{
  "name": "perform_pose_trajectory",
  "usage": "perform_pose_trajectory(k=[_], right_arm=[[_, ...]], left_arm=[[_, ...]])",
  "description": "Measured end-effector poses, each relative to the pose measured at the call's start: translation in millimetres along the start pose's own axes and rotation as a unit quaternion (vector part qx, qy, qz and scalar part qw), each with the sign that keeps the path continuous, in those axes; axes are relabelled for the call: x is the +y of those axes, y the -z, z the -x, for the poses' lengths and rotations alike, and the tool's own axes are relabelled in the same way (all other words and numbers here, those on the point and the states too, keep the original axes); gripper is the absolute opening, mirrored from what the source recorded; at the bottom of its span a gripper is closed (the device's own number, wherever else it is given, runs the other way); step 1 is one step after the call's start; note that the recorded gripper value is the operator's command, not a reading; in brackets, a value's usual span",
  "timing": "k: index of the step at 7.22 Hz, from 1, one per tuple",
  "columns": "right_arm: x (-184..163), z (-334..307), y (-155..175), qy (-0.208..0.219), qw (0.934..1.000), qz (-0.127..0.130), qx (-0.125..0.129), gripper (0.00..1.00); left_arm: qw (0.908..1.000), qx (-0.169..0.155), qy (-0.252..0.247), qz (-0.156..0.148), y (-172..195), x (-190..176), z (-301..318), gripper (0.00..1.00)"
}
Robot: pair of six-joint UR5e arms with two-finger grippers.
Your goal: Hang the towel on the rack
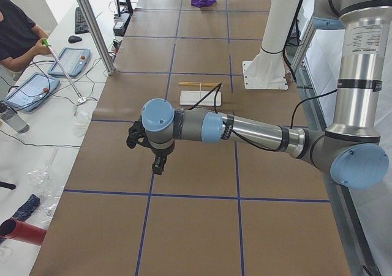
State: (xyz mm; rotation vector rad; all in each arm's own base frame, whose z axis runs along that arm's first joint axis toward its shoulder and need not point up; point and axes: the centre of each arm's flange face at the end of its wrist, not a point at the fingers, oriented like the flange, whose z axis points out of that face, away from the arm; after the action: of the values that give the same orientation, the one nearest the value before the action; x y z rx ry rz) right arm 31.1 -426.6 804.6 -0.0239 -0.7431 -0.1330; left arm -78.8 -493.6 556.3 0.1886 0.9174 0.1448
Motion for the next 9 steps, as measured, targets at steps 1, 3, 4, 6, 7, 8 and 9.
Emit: perform_pose_trajectory(k=[1,3,4,6,7,8,9], right_arm=[[-4,6,6,0.003,1.0000,-0.006,-0.003,0.00],[-23,48,53,0.001,0.9993,-0.035,-0.015,0.00],[-28,81,87,-0.011,0.9983,-0.051,-0.024,0.00],[-25,159,157,-0.050,0.9925,-0.090,-0.066,0.00],[-26,211,183,-0.068,0.9888,-0.100,-0.088,0.00],[-29,276,205,-0.093,0.9841,-0.102,-0.112,0.00],[-37,345,228,-0.128,0.9763,-0.101,-0.142,0.00]], left_arm=[[1.0000,0.000,-0.001,0.000,0,0,0,1.00],[0.9998,-0.002,-0.017,-0.010,2,-3,-2,1.00],[0.9994,-0.005,-0.030,-0.018,4,-5,-4,1.00],[0.9985,-0.010,-0.044,-0.032,8,-10,-8,1.00],[0.9985,-0.011,-0.039,-0.036,11,-16,-12,1.00],[0.9988,-0.007,-0.025,-0.043,9,-26,-26,1.00],[0.9985,0.003,-0.007,-0.054,2,-37,-53,1.00]])
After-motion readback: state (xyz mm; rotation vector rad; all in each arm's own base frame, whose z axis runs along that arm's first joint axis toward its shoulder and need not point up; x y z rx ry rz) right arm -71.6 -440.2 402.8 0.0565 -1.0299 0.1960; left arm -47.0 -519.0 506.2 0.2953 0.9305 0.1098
